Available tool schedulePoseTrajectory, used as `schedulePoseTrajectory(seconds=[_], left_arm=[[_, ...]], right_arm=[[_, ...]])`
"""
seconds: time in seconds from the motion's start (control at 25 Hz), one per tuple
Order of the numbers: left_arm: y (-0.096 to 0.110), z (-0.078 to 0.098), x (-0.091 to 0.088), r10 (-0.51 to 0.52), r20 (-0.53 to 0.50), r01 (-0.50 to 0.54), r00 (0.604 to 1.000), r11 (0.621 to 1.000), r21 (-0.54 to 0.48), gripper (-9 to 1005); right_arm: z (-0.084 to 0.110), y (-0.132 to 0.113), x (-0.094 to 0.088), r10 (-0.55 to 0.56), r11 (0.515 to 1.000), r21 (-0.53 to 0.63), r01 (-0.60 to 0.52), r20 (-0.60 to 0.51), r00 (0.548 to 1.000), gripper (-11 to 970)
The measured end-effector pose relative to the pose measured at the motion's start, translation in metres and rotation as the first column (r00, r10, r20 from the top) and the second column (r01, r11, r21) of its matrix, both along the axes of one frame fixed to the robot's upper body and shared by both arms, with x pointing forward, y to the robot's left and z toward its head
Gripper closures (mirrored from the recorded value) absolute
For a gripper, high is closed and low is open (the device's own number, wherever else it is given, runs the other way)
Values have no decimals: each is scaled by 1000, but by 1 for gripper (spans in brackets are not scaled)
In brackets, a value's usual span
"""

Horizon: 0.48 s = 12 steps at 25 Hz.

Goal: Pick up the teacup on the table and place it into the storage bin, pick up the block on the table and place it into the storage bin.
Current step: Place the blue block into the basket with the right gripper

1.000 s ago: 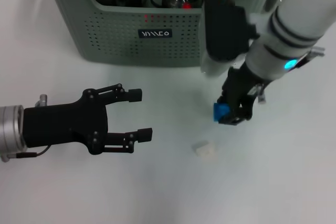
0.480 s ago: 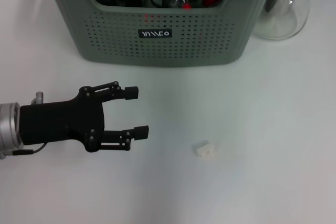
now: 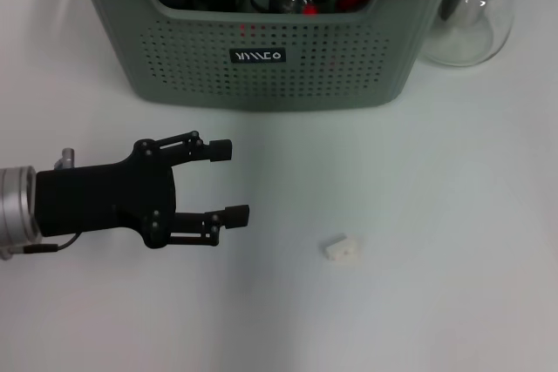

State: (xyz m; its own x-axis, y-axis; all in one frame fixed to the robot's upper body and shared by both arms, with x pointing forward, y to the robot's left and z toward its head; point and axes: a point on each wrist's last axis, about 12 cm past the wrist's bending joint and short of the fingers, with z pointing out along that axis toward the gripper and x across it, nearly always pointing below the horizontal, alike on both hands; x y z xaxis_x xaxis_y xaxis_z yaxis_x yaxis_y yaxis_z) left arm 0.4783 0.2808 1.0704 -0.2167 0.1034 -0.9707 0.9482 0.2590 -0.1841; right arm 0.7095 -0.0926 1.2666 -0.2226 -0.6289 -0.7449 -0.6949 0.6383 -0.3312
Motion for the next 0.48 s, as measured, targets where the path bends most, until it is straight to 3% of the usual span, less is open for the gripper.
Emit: schedulePoseTrajectory(seconds=[0.28,0.48], left_arm=[[1,0,0,3,2,-3,1000,1000,1,121],[0,0,0,1,1,-1,1000,1000,1,121]], right_arm=[[-36,4,10,-46,998,-46,50,80,996,538],[-43,3,9,-42,997,-64,47,79,996,528]])
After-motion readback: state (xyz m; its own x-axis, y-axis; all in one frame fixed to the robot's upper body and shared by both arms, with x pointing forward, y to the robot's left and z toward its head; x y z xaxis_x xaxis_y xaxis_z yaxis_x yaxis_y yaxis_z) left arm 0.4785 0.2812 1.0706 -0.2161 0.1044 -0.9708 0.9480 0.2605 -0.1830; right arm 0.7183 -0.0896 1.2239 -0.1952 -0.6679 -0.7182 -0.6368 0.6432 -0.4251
